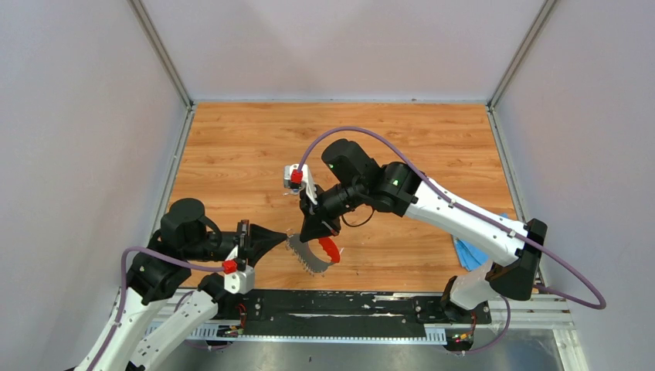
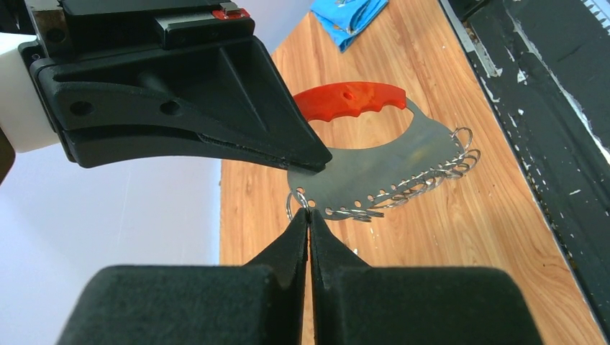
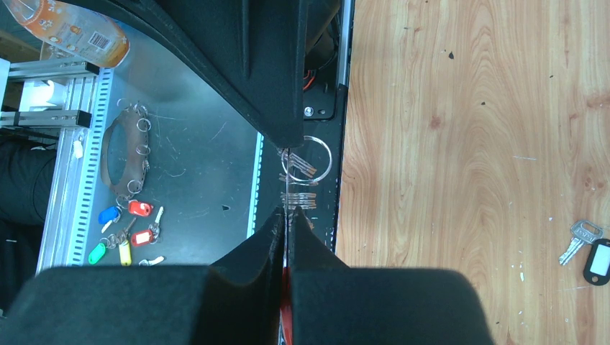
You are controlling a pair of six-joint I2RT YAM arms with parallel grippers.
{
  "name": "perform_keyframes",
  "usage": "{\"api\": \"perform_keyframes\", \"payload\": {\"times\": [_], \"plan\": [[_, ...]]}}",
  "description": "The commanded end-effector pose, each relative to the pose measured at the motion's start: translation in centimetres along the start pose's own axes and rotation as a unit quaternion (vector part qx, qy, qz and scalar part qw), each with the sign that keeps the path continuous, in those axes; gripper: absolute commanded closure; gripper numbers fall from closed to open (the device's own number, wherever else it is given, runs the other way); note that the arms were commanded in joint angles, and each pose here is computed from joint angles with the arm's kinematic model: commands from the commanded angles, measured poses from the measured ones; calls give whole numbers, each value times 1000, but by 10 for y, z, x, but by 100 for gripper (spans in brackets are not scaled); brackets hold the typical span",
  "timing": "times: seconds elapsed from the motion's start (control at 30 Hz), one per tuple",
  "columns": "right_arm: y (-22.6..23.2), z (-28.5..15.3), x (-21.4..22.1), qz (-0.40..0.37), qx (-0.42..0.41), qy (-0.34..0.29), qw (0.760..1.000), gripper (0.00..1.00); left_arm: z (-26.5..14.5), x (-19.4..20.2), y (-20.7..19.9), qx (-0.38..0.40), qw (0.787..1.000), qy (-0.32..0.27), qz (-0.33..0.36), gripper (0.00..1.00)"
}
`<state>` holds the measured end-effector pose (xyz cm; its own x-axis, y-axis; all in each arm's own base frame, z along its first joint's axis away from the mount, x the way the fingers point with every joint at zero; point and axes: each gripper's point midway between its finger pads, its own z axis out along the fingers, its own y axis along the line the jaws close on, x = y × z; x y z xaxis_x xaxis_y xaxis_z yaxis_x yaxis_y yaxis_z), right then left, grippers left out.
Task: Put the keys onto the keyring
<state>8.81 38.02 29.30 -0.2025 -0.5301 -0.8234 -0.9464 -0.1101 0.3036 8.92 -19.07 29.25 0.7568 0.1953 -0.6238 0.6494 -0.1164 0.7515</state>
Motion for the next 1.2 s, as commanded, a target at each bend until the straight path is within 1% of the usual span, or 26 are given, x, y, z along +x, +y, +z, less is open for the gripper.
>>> {"api": "perform_keyframes", "payload": {"times": [0.0,0.23,0.4,0.57,0.8,0.93,1.07,1.17], "plan": [[9,-2,-6,-10,-13,-4,1000,100,-4,-11,4,-4,1000,-9,10,100],[5,-2,-2,-9,-3,1,1000,100,-8,-13,8,-15,1000,-4,26,100],[4,-5,-6,-12,6,-5,1000,100,-7,-13,4,-9,1000,-6,17,100],[11,-8,-7,-12,-5,-10,1000,100,-7,-13,3,-8,1000,-6,25,100],[27,-12,1,-4,-40,-9,999,100,-8,-5,6,-9,994,9,111,100],[29,-12,-2,-8,-45,-13,999,100,-5,-7,8,-3,991,1,134,100],[28,-10,-6,-11,-44,-18,999,100,-3,-10,12,1,994,-6,113,100],[26,-10,-5,-10,-39,-16,999,100,-4,-14,15,-2,999,-6,40,100]]}}
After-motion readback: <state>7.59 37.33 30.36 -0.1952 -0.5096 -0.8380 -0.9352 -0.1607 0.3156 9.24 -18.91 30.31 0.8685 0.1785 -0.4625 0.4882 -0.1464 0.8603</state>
